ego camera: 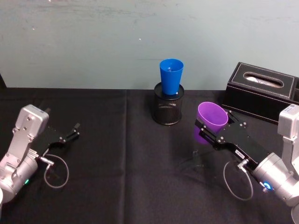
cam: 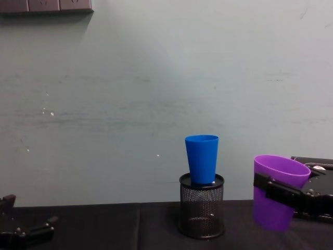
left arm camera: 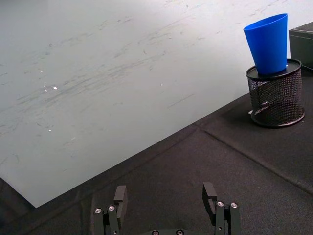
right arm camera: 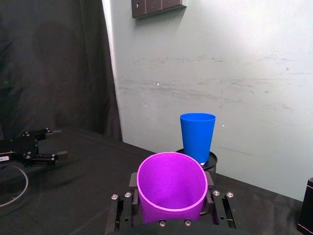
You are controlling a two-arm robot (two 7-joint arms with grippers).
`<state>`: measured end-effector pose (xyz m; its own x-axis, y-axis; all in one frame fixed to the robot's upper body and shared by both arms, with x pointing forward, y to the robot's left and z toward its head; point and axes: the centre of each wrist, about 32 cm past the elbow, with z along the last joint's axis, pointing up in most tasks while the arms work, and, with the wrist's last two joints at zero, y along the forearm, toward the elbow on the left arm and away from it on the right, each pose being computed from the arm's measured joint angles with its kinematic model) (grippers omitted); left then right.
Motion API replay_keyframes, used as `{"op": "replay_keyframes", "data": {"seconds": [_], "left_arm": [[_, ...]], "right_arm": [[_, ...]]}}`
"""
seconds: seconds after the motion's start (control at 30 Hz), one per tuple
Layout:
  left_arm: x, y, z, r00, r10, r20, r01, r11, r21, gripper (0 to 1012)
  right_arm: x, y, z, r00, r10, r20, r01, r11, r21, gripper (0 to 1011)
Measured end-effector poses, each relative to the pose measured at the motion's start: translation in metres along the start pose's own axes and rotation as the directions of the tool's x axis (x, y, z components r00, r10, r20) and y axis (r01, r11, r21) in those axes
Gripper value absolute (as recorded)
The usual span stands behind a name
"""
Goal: Pick up one cup with a gripper and tap it against the other cup.
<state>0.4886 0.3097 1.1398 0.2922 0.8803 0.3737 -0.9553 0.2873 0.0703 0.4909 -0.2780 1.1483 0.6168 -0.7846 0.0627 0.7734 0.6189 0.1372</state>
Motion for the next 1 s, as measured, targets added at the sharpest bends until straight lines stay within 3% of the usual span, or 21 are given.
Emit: {"op": "replay_keyframes", "data": {"seconds": [1.0], "left_arm": [[0.0,0.0,0.0,1.0,0.0,0.0,0.0,1.0,0.0,1011]], "right_arm": [[-0.0001,0.0001,0.0,1.0,0.001,0.0,-0.001,1.0,-0.001,734]]}}
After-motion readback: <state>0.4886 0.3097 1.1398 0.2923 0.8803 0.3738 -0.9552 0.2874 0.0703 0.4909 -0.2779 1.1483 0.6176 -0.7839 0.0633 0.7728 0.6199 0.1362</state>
